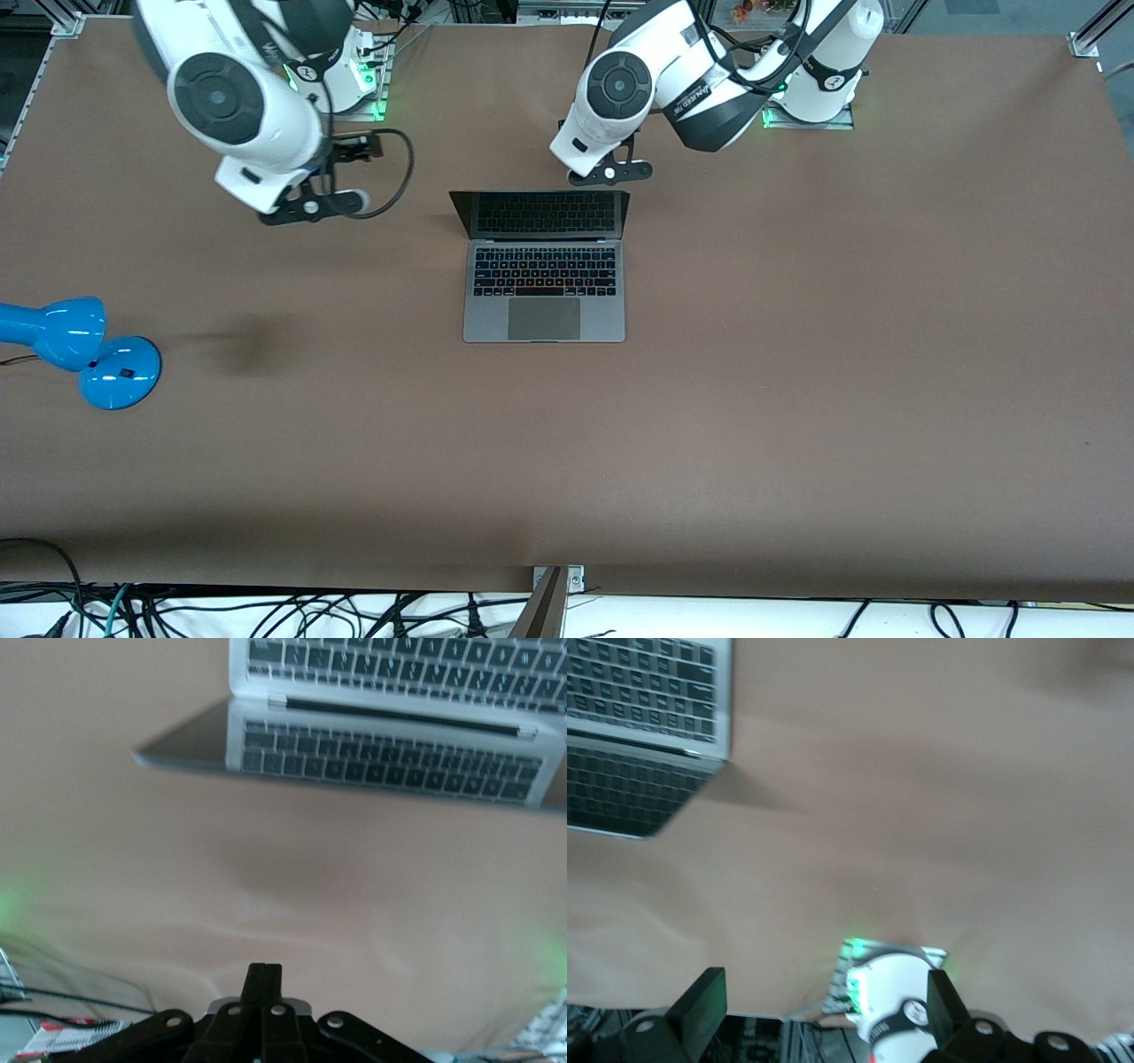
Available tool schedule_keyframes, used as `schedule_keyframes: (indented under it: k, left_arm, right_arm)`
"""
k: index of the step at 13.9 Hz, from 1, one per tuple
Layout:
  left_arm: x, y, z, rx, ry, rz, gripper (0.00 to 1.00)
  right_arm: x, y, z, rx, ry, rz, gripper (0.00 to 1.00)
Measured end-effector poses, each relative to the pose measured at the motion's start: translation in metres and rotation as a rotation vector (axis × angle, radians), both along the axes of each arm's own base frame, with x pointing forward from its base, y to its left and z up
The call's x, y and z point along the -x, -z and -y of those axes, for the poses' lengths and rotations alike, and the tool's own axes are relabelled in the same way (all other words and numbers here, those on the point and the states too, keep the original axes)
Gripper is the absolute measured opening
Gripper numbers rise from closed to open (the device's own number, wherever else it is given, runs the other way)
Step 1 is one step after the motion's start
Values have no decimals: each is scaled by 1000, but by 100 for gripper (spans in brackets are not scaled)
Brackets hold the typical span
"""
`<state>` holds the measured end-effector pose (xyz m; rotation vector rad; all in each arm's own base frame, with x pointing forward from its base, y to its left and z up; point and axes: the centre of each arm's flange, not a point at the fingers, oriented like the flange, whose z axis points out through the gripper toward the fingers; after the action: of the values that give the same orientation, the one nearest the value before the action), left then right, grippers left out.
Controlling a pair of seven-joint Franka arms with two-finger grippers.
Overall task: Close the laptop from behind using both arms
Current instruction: 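Lower both grippers onto the back edge of the open laptop lid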
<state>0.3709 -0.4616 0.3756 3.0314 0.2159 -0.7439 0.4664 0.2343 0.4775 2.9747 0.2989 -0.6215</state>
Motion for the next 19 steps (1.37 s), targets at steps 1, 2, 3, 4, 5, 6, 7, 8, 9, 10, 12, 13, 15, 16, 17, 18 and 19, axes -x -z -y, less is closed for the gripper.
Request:
schedule_keyframes:
  k: [1,2,3,4,5,6,7,8,9,10,12,13,15,16,17,18,19]
  left_arm:
    - [-5,3,-2,-12,10,22,1]
    - [-9,6,-3,-17,16,35,1]
    - [-15,9,-3,-15,15,43,1]
    - [-22,13,-3,-14,15,47,1]
    - [-28,17,-3,-12,14,49,1]
    - [-34,21,-3,-10,13,45,1]
    - [-39,25,-2,-6,10,42,1]
    - [-44,29,-1,3,3,41,1]
    - [-48,32,-1,11,-6,42,1]
    - [-52,35,-2,15,-15,44,1]
    - [-60,38,-5,24,-34,52,1]
    - [-63,38,-6,27,-40,55,1]
    - [-69,38,-6,36,-48,58,1]
    - [-71,38,-5,41,-51,58,1]
    - [-74,38,-5,44,-54,57,1]
    - [-76,39,-6,43,-52,62,1]
    - [-77,39,-6,37,-45,72,1]
  right_arm:
    - [10,8,-6,-8,0,16,100]
    - [20,15,-11,-9,-1,32,100]
    - [31,23,-17,-12,3,46,100]
    - [43,31,-23,-17,11,54,100]
    - [54,38,-32,-19,17,61,100]
    - [64,45,-43,-16,23,75,100]
    - [73,51,-56,-13,31,92,99]
    - [81,56,-68,-13,35,107,93]
    - [88,61,-78,-16,32,116,83]
    - [93,65,-85,-20,30,118,72]
    - [94,69,-90,-36,40,115,51]
    - [93,70,-91,-49,51,109,38]
    - [93,71,-92,-61,61,101,16]
    - [92,72,-93,-67,62,105,7]
    - [90,74,-96,-78,62,115,1]
    - [88,78,-101,-92,60,129,1]
    - [86,83,-106,-105,56,140,1]
